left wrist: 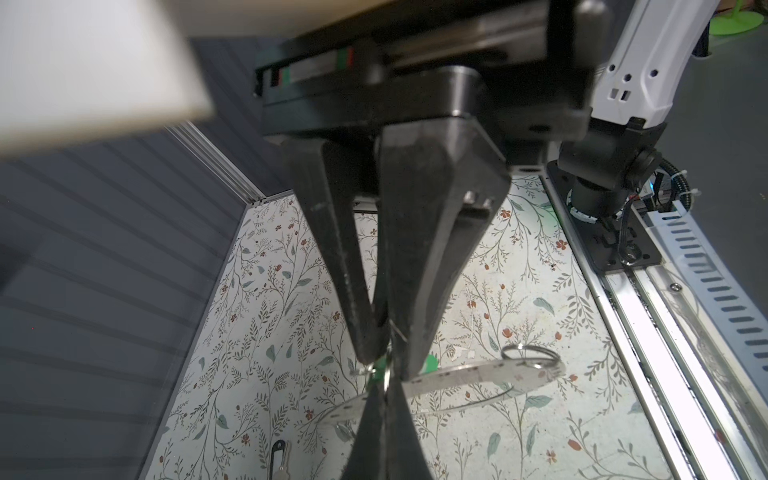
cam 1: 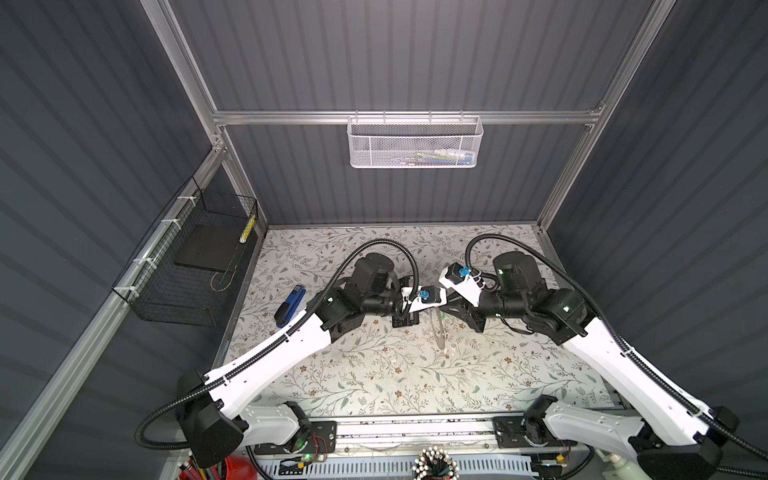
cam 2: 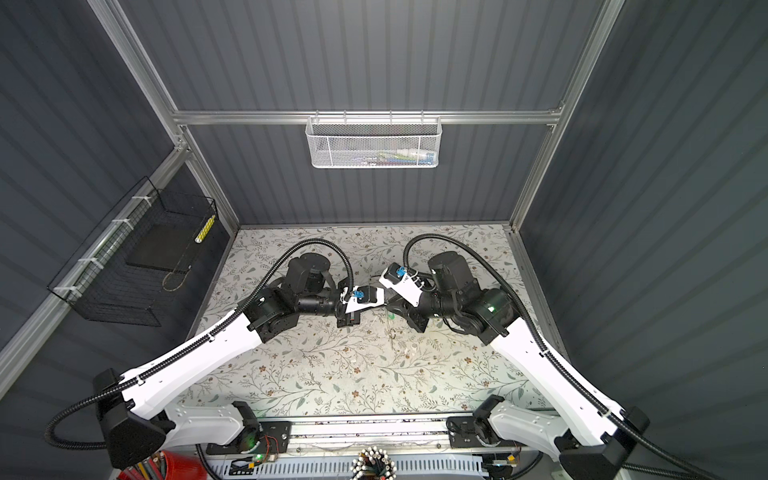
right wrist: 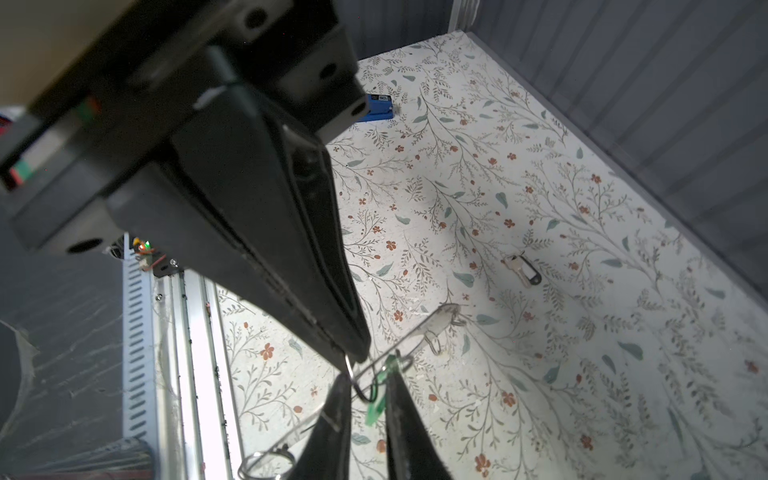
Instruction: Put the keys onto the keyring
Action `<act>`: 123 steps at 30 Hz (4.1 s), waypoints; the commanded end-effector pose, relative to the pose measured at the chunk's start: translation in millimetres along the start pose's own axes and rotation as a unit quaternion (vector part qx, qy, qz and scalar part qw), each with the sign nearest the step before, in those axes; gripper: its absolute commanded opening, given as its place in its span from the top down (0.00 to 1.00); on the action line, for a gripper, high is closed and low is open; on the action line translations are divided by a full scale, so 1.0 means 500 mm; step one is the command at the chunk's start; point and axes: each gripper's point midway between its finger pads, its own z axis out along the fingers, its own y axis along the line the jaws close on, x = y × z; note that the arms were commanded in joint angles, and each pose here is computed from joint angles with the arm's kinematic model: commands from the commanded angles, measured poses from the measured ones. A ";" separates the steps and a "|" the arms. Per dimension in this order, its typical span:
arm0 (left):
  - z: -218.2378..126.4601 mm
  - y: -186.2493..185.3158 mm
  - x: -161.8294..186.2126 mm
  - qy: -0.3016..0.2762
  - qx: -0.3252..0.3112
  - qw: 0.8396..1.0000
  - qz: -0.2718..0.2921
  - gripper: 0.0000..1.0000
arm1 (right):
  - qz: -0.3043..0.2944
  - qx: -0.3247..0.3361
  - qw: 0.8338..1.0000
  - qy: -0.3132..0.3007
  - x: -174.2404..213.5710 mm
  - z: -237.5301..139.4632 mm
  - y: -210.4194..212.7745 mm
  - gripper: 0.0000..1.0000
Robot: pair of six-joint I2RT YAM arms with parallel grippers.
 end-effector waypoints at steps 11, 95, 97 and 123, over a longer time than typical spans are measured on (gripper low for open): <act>-0.036 0.024 -0.071 -0.101 -0.043 0.993 -0.036 1.00 | -0.011 0.106 0.991 -0.083 0.013 -0.043 -0.034 0.57; -0.042 0.063 -0.049 -0.109 -0.112 0.985 -0.069 1.00 | -0.048 0.111 0.990 -0.070 -0.038 -0.014 -0.037 1.00; -0.039 0.062 -0.044 -0.106 -0.110 0.986 -0.071 1.00 | -0.053 0.112 0.990 -0.065 -0.037 -0.013 -0.039 1.00; -0.032 0.081 0.046 -0.093 -0.076 0.976 -0.179 0.84 | -0.118 0.104 0.988 -0.003 -0.011 0.018 -0.049 0.99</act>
